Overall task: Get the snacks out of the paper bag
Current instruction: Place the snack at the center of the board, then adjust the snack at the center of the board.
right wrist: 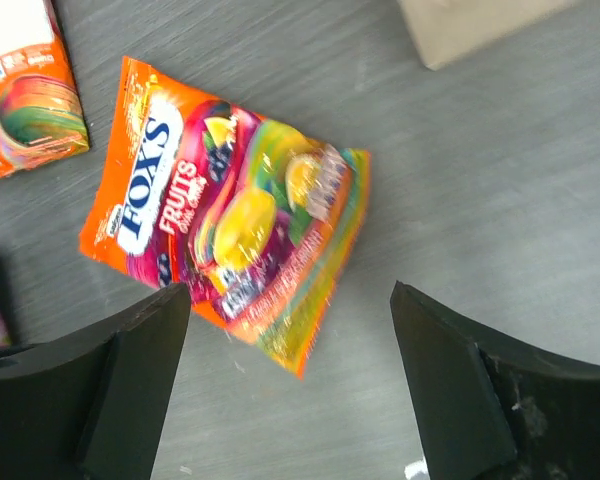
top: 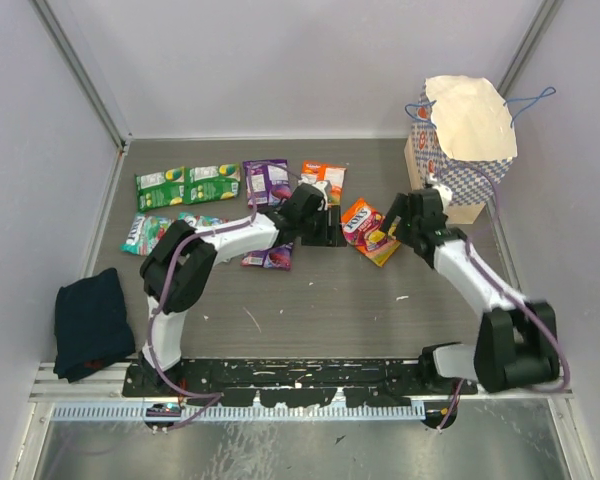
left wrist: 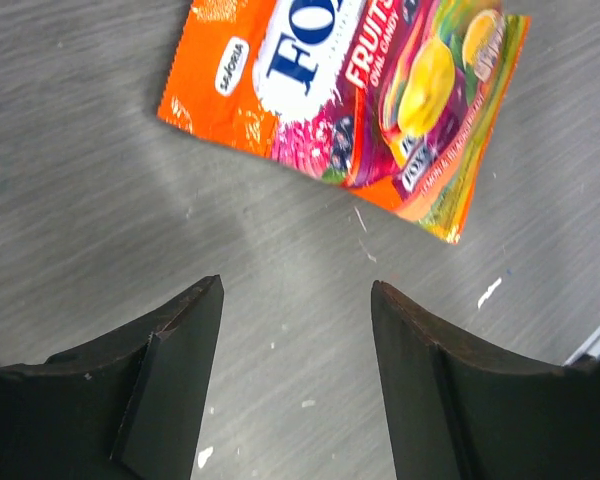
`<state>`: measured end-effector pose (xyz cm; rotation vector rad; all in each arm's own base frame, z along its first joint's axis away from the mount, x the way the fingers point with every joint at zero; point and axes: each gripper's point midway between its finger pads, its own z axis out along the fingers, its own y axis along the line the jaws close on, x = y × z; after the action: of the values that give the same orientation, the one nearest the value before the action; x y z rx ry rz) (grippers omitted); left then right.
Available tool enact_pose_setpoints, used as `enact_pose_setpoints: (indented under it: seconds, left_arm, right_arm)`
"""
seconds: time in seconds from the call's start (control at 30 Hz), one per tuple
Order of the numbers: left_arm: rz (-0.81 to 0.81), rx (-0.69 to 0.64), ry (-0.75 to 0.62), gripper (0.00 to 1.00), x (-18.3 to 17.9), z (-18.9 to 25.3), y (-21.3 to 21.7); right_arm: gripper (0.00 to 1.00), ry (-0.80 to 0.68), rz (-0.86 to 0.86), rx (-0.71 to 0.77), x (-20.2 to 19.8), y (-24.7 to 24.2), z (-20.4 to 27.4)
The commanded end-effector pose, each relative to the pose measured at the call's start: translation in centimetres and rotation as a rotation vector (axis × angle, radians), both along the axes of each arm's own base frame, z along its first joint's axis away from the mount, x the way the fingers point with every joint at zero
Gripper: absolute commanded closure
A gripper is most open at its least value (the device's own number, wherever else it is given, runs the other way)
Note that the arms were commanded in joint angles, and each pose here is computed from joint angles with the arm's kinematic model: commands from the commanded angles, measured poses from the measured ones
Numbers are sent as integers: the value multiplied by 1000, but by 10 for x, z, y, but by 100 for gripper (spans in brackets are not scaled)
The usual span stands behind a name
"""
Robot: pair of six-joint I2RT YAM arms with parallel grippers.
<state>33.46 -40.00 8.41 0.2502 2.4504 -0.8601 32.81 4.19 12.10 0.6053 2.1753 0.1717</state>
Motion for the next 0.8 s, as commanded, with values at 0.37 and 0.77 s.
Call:
enact_pose_setpoints:
  seconds: [0.37, 0.77]
  left_arm:
    - [53, -89, -25, 42, 49, -17, -48]
    - [68, -113, -14, 42, 68, -20, -47]
  right_arm:
    - [28, 43, 165, -117, 124, 21, -41]
    - [33, 96, 231, 32, 82, 51, -75]
